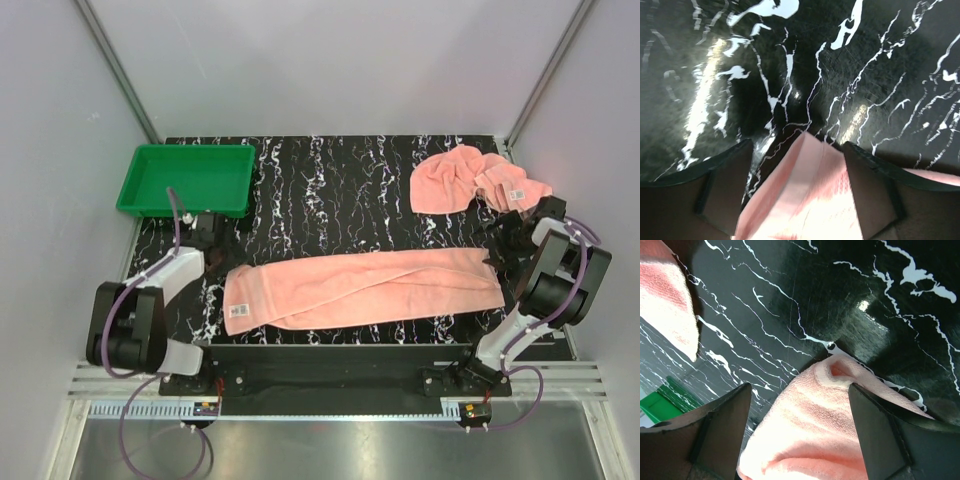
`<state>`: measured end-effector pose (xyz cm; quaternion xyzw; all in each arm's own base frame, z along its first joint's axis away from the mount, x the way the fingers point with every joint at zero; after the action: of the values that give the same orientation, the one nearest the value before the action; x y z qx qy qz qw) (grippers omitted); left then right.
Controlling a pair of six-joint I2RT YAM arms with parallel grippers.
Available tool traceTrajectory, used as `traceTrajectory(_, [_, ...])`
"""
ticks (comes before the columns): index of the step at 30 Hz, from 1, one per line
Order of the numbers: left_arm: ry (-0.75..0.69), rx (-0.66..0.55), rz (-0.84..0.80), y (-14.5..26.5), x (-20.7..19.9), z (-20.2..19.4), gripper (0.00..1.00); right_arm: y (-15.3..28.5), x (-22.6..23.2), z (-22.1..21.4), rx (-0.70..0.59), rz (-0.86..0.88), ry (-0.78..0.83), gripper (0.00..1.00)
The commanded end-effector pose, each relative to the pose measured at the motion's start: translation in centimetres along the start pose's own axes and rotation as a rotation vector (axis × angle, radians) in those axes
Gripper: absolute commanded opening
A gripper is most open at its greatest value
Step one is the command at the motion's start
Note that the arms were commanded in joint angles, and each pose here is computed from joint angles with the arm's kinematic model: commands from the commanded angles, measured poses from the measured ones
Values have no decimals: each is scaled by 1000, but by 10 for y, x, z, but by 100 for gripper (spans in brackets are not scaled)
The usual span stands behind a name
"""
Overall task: Roll the towels
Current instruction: Fold the towel
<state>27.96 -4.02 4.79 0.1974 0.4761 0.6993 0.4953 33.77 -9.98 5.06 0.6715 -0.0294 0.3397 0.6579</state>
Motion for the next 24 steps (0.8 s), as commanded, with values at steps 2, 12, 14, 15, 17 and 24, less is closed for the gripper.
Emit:
traceTrajectory(2, [17, -15, -55, -14, -13, 8, 70, -7, -4, 8, -11, -19, 24, 85])
traceTrajectory(12, [47, -88, -42, -5, -9, 16, 5, -5, -18, 12, -55, -100, 29, 83])
traceTrajectory(14, [62, -120, -35, 3, -7, 23, 1, -3, -22, 16, -77, -131, 40, 82])
traceTrajectory(15, [69, -149, -33, 13, -5, 28, 0, -1, -23, 17, -82, -143, 43, 82])
traceTrajectory(17, [86, -186, -21, 22, 0, 36, 0, 4, -24, 24, -117, -169, 55, 82])
traceTrajectory(24, [184, -315, -35, 51, 15, 59, 0, 8, -20, 32, -138, -189, 51, 78])
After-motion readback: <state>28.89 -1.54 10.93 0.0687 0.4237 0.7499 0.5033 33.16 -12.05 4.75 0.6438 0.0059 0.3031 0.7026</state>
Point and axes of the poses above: each gripper's point midway between its finger pads, its own y axis back along the fingers, its own x axis along the line the jaws close on, z = x × y, the point moved 2 cm from there along y, back along the fingers, and after that the axes turned 1 degree about -y, right-handed, at the moved point
